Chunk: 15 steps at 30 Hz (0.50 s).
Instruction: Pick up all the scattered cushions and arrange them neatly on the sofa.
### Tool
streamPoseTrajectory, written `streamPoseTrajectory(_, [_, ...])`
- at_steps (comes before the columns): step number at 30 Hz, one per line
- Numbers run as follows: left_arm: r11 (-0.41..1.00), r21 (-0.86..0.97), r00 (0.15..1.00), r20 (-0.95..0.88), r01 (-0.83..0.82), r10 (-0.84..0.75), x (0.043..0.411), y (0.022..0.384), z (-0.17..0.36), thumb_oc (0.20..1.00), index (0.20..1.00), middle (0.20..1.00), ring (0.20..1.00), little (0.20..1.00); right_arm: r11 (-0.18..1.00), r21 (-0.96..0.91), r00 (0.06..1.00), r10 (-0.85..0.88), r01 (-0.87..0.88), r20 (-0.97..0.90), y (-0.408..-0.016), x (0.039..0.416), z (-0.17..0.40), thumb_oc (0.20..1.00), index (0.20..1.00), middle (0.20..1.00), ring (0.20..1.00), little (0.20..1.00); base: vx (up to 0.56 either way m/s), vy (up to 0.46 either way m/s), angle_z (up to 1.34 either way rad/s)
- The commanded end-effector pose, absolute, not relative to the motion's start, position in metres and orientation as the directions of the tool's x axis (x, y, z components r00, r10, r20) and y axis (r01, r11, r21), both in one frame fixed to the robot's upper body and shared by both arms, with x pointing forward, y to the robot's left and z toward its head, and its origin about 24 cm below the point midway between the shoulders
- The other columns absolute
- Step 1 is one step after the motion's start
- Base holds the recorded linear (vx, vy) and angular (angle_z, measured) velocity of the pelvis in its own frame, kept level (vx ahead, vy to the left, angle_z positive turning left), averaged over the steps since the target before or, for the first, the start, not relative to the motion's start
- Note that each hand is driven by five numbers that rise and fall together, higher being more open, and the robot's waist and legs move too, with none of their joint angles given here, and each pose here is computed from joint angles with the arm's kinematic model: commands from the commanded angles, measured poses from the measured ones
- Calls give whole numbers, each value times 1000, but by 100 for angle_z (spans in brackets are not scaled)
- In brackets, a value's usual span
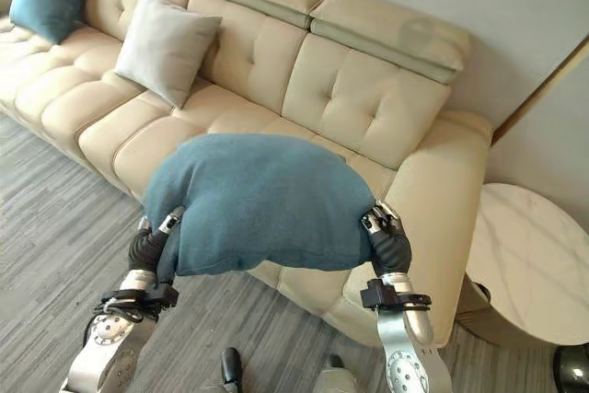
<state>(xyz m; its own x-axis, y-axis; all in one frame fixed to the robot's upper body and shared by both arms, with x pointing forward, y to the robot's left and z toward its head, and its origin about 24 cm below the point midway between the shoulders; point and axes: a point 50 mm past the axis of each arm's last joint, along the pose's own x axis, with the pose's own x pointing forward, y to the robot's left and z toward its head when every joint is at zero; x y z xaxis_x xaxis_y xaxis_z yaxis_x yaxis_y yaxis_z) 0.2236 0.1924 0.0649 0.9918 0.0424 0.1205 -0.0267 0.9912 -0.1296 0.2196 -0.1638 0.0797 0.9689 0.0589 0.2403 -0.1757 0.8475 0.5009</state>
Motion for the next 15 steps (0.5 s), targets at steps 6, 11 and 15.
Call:
streamPoseTrajectory(6, [987, -132, 894, 446, 94, -25, 237, 166, 123, 200, 200, 200, 200, 200, 803, 459, 847, 102, -379, 522, -153, 218, 128, 200, 200, 200, 200, 200, 318, -25, 1])
streamPoseTrajectory(11, [983, -162, 898, 439, 86, -6, 231, 168, 120, 200, 200, 200, 200, 200, 812, 441, 860, 138, -381, 491, -156, 217, 124, 200, 200, 200, 200, 200, 236, -88, 1])
streamPoseTrajectory(15, [982, -180, 909, 417, 53, 27, 227, 173, 115, 200, 200, 200, 200, 200, 815, 433, 871, 164, -385, 464, -156, 219, 120, 200, 200, 200, 200, 200, 165, 31, -50])
